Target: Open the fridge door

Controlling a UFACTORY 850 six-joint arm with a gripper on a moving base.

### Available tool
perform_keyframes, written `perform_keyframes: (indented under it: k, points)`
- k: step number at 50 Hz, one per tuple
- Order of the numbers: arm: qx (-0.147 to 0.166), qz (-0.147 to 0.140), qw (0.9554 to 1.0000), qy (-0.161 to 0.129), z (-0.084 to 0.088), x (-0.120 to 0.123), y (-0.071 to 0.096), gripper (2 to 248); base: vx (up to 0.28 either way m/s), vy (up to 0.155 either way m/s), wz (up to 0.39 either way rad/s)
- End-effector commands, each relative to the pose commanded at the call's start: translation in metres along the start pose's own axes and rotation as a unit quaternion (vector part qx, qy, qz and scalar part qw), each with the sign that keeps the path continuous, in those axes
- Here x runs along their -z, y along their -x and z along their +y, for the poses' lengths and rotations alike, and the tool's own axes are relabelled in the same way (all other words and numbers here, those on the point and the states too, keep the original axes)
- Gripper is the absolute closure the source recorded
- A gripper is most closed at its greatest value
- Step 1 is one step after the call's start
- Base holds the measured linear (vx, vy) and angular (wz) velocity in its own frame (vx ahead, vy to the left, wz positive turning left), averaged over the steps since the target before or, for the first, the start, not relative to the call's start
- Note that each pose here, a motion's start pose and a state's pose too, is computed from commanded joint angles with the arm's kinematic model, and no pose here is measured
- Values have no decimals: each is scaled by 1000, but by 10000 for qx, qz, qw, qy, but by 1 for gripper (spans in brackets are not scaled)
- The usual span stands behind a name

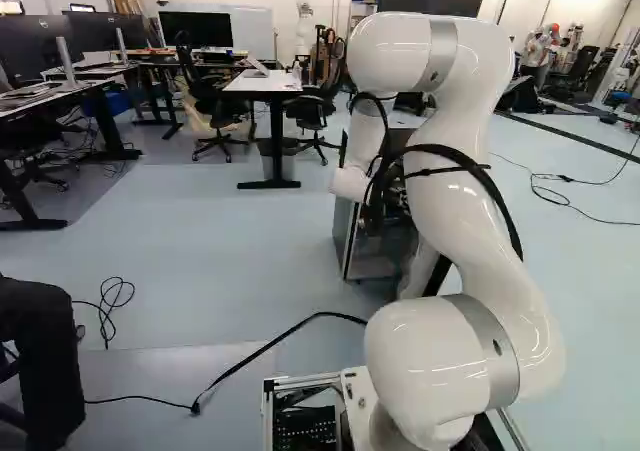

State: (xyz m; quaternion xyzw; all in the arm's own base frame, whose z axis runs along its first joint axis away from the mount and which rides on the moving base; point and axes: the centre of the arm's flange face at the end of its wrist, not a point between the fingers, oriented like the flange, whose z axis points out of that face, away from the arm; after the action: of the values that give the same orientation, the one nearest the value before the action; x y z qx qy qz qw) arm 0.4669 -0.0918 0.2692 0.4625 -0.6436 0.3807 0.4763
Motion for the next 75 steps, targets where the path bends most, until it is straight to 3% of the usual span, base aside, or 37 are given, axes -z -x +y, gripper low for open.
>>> perform_keyframes:
  k: [20, 42, 57, 75]
  points:
    - [-304, -14, 9985, 454, -23, -44, -13, 3, 0, 0, 0]
    - [-616, -9, 9939, 915, -42, -92, -28, 3, 0, 0, 0]
    - [-648, -6, 9933, 952, -44, -98, -30, 3, 0, 0, 0]
    - [-605, 44, 9953, 749, -48, -98, -31, 3, 0, 0, 0]
